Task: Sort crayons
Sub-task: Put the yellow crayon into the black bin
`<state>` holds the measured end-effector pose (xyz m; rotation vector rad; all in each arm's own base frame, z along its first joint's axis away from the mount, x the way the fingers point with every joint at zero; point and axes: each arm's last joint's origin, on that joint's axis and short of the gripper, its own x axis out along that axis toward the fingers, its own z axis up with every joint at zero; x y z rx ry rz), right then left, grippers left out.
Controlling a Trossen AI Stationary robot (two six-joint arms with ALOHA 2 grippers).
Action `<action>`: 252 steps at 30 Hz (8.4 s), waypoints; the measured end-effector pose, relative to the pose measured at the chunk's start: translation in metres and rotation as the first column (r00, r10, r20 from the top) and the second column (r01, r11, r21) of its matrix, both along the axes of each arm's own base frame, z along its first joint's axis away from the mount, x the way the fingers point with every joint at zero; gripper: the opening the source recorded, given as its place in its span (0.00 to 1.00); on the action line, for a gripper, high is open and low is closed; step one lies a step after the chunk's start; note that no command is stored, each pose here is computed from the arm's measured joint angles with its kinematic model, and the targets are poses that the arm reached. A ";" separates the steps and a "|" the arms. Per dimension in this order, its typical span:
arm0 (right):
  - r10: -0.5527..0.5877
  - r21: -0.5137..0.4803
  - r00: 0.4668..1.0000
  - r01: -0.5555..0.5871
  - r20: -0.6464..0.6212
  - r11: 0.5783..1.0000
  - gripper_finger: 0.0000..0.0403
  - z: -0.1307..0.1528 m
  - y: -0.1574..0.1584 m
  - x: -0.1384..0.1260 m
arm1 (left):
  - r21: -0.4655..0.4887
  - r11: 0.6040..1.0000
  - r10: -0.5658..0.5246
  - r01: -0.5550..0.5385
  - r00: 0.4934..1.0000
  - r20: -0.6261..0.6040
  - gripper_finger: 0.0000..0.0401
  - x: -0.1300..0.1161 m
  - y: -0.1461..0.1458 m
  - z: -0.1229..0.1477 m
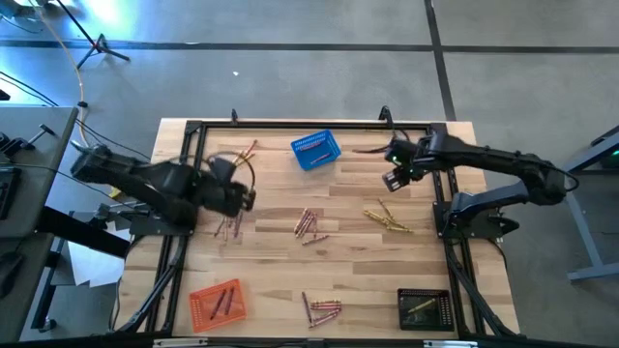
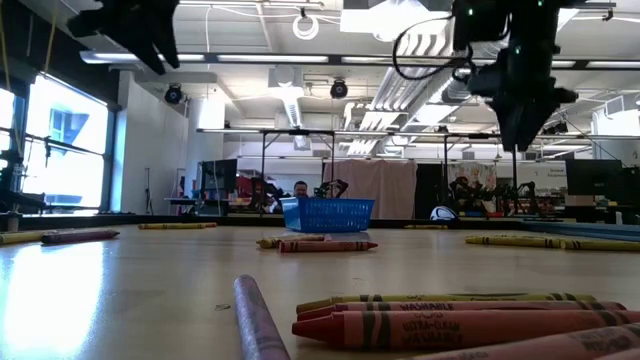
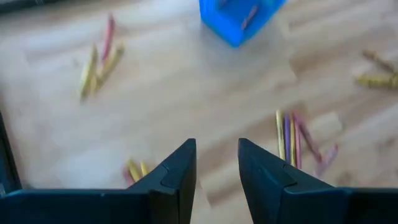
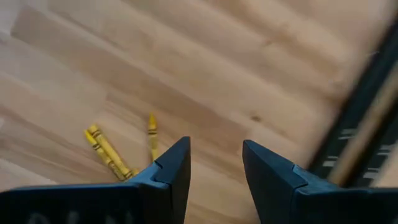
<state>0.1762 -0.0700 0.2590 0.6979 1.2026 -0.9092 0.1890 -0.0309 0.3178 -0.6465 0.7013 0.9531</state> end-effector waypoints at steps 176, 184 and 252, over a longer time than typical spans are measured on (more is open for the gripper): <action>-0.150 0.476 0.975 0.211 -0.165 0.854 0.03 0.048 0.287 0.001 | 0.368 0.772 -0.632 0.518 0.567 0.529 0.26 0.105 0.221 -0.005; -0.106 0.467 0.978 0.180 -0.181 0.866 0.03 0.031 0.300 0.013 | 0.375 0.736 -0.668 0.564 0.511 0.541 0.26 0.100 0.218 0.001; -0.296 0.337 0.932 0.216 0.209 0.916 0.24 -0.073 0.082 0.089 | 0.290 0.750 -0.641 0.594 0.545 0.541 0.26 0.097 0.215 -0.005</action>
